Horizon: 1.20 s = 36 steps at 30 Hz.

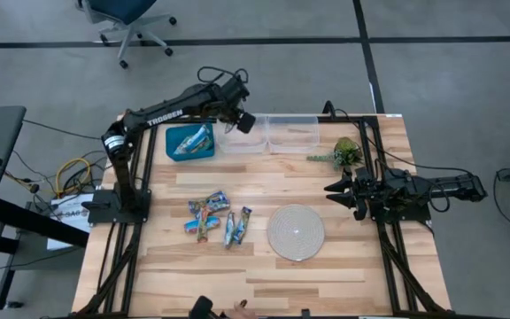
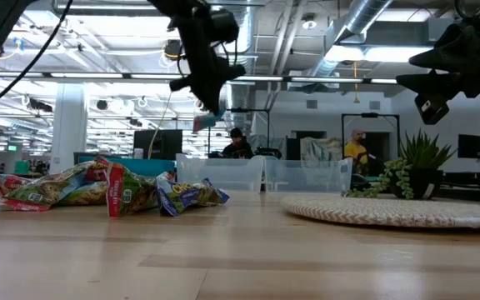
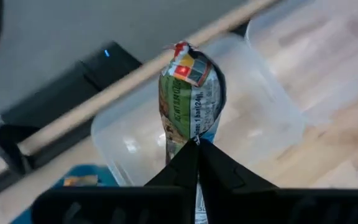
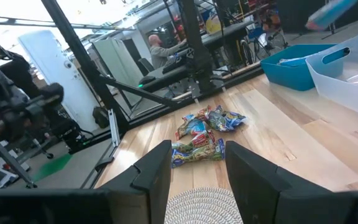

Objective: Pick and place Granola Bars by type
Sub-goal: Put the red granola bar into the left transparent bin

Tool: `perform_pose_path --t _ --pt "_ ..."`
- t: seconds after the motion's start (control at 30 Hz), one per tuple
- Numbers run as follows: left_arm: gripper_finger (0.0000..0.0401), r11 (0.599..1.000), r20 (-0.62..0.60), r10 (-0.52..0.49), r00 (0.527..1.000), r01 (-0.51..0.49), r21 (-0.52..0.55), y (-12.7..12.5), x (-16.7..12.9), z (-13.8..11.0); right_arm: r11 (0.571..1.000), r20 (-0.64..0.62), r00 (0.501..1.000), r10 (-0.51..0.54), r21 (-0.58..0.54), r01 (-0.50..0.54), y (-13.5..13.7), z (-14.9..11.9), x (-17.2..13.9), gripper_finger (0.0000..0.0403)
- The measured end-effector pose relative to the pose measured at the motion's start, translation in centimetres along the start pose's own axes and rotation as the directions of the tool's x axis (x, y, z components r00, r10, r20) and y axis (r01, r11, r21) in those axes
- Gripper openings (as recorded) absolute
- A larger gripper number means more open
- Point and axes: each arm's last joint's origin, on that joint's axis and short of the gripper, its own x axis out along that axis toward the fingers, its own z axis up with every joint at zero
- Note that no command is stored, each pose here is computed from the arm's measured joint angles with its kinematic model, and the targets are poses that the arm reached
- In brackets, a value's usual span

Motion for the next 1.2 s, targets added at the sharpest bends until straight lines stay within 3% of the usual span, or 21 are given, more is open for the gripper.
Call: perform_pose_path --t 0.27,0.57,0.87,1.03,1.2 --pt "0.007 0.999 -0.077 -0.009 0.997 0.011 0.03 -0.1 3.2 -0.4 1.0 0.0 1.0 0.001 0.0 -0.001 0.0 0.0 0.0 0.0144" --pt "0.0109 0.998 -0.053 0.013 0.999 -0.01 0.057 0.1 2.8 -0.2 1.0 0.0 1.0 0.001 0.0 -0.001 0.0 0.0 0.0 0.0142" --pt "0.0101 0.98 -0.09 -0.098 0.991 0.112 0.166 -2.8 -1.2 -2.2 1.0 0.0 1.0 0.001 0.0 -0.001 0.0 0.0 0.0 0.0142" --pt "0.01 0.954 -0.125 -0.142 0.982 0.17 0.248 -5.8 -4.9 -4.9 1.0 0.0 1.0 0.0 0.0 0.0 0.0 0.0 0.0 0.0143" --pt "0.01 0.946 -0.205 -0.134 0.97 0.187 0.265 -8.3 -8.2 -8.5 1.0 -0.001 1.0 0.0 0.0 0.0 0.0 0.0 0.0 0.0144"
